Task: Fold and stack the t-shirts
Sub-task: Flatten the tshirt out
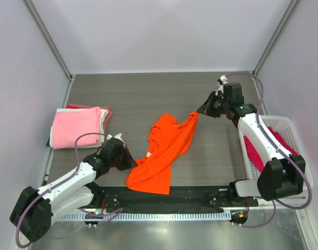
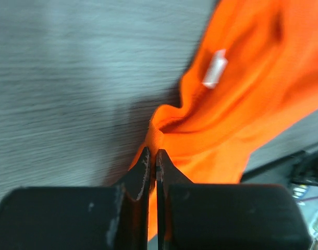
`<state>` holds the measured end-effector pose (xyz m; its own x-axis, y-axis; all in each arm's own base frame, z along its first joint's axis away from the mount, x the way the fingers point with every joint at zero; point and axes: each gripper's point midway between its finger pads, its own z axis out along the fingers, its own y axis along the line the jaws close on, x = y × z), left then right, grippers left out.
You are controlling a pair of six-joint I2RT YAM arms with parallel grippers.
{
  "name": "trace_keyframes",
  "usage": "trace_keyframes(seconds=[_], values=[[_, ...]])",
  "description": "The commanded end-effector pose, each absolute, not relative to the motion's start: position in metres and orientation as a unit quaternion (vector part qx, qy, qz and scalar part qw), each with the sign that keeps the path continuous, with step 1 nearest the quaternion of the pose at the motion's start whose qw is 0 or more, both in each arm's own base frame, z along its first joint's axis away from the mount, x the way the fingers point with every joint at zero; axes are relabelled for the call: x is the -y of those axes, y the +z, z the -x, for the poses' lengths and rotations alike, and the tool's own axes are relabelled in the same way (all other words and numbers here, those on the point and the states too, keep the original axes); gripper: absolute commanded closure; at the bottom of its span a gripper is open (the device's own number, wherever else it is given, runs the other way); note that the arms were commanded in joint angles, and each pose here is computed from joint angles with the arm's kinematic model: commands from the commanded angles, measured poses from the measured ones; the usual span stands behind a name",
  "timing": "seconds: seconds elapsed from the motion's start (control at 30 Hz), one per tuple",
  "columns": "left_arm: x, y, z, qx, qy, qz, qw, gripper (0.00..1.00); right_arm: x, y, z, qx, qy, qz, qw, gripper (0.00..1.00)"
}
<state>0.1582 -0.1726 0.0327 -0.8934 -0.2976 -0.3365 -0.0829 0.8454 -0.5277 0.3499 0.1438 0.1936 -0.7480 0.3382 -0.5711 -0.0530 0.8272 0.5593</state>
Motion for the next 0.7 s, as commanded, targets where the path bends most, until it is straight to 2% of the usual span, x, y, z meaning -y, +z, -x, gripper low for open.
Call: trace_keyframes(seconds=[0.0, 0.23, 0.37, 0.4, 0.57, 0.6, 0.67], values=[[0.205, 0.105, -0.187, -0.892, -0.349, 0.067, 0.28, 1.0, -0.112, 0.255, -0.383, -0.846, 0.296, -0.123, 0.425, 0.99], [0.267, 0.203, -0.197, -0.85, -0.411, -0.008, 0.329, 1.0, -0.042, 0.396, -0.363, -0.76, 0.275, -0.161, 0.567, 0.99], [0.332, 0.259, -0.169, -0.821, -0.448, -0.09, 0.341, 1.0, -0.031, 0.475, -0.339, -0.699, 0.26, -0.146, 0.65, 0.99], [0.346, 0.293, -0.164, -0.8, -0.471, -0.106, 0.356, 1.0, -0.03, 0.506, -0.333, -0.676, 0.259, -0.137, 0.677, 0.99], [0.382, 0.364, -0.133, -0.754, -0.532, -0.138, 0.36, 1.0, -0.033, 0.592, -0.327, -0.612, 0.275, -0.113, 0.733, 0.99], [0.384, 0.375, -0.127, -0.747, -0.541, -0.141, 0.36, 1.0, -0.036, 0.624, -0.315, -0.584, 0.282, -0.097, 0.755, 0.99], [0.386, 0.4, -0.114, -0.729, -0.563, -0.148, 0.359, 1.0, -0.037, 0.638, -0.33, -0.575, 0.301, -0.099, 0.755, 0.99]])
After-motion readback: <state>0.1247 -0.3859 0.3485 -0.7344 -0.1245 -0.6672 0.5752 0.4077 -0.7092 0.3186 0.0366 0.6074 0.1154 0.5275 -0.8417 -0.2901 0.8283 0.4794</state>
